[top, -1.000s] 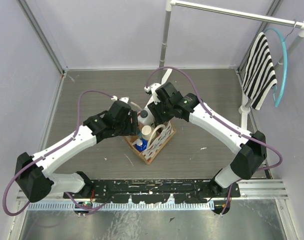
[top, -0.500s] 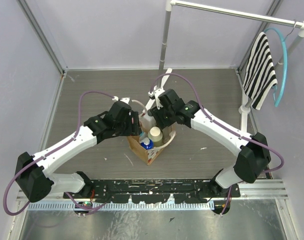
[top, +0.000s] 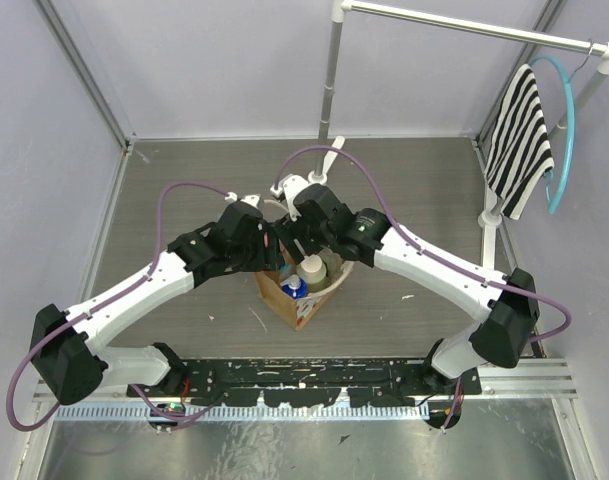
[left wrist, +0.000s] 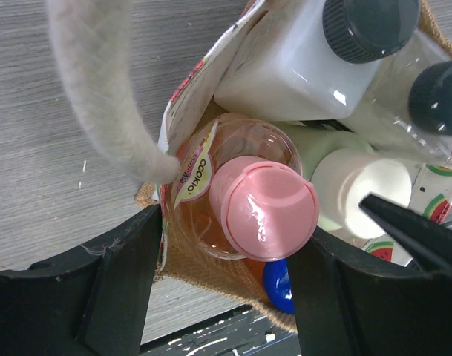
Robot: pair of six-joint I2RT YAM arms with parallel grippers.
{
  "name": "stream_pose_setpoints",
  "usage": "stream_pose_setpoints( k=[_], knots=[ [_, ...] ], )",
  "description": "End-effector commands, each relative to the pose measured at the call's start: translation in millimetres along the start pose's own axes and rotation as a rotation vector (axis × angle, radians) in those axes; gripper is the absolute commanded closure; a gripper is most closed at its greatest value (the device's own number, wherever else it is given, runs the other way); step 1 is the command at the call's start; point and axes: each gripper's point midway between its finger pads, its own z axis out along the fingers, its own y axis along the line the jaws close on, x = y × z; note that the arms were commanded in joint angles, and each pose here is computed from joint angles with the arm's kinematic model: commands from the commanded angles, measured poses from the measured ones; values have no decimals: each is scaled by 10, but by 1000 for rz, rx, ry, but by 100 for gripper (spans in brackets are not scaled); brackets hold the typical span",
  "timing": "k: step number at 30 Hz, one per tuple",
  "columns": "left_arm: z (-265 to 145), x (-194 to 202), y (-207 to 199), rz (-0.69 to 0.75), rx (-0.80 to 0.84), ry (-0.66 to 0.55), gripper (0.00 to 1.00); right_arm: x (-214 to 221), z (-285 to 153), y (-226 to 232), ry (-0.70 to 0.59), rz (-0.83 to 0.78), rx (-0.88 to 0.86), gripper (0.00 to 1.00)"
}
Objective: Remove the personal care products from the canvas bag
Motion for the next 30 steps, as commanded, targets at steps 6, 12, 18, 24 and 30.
stream_pose_setpoints(
  k=[6, 12, 18, 24, 30],
  knots=[
    [44, 135, 55, 0, -11, 43, 28, -305, -113, -129, -102, -2, 75, 22],
    [41, 132, 61, -1, -9, 38, 28, -364, -178, -341, -124, -12, 161, 16],
    [58, 171, 66, -6, -9, 50, 28, -193, -115, -519, -72, 38, 174, 17],
    [41, 168, 61, -6, -4, 47, 28, 49, -25, -469, -2, 83, 120, 20],
    [55, 185, 55, -11, -1, 54, 28, 157, -28, -115, 29, 106, -58, 32]
  ],
)
